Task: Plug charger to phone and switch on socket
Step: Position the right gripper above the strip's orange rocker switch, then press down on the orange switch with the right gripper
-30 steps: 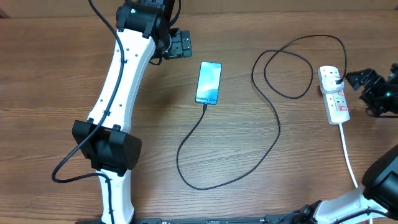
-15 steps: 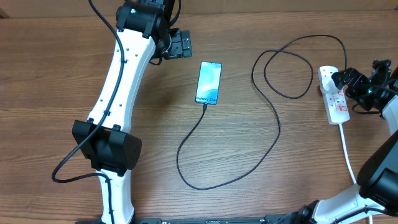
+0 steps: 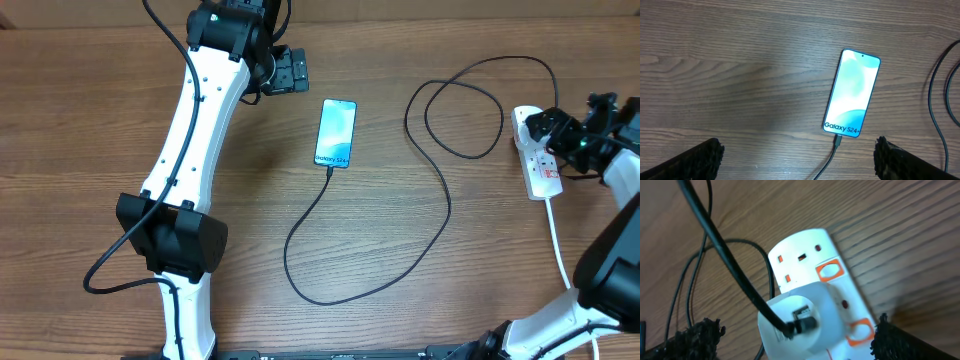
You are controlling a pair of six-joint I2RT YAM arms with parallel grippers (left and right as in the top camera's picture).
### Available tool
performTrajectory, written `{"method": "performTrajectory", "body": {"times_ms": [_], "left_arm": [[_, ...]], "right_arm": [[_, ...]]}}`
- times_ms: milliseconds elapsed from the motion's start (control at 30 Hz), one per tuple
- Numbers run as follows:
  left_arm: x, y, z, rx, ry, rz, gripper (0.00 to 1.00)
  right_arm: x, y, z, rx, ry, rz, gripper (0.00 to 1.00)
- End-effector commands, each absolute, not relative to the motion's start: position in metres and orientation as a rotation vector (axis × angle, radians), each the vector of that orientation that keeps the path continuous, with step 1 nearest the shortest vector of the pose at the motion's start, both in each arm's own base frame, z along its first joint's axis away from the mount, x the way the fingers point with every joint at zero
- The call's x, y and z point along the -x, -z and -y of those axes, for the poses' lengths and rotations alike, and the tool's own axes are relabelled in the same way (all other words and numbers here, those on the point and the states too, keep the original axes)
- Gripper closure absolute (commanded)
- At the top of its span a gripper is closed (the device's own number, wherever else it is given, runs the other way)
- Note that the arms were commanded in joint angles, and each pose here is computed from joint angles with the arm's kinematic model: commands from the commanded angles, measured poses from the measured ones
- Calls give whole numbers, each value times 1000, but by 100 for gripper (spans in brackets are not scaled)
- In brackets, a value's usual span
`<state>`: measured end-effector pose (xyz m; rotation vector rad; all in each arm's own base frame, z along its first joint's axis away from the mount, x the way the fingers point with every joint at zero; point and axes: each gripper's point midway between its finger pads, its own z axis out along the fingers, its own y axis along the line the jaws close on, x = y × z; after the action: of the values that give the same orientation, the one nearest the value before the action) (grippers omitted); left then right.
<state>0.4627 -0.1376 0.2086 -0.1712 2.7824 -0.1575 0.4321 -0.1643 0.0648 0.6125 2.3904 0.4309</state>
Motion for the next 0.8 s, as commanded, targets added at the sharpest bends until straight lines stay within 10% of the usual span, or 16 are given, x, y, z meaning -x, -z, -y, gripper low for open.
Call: {"method": "performTrajectory", "body": {"times_ms": [0,767], "left_arm": [[-463,-204,140,148,136,-2790,0],[-463,-204,140,148,136,-2790,0]], "right_arm": [[-435,-45,155,-603,-446,-2428,0],[-428,-33,141,-644,-556,-2460,0]]}}
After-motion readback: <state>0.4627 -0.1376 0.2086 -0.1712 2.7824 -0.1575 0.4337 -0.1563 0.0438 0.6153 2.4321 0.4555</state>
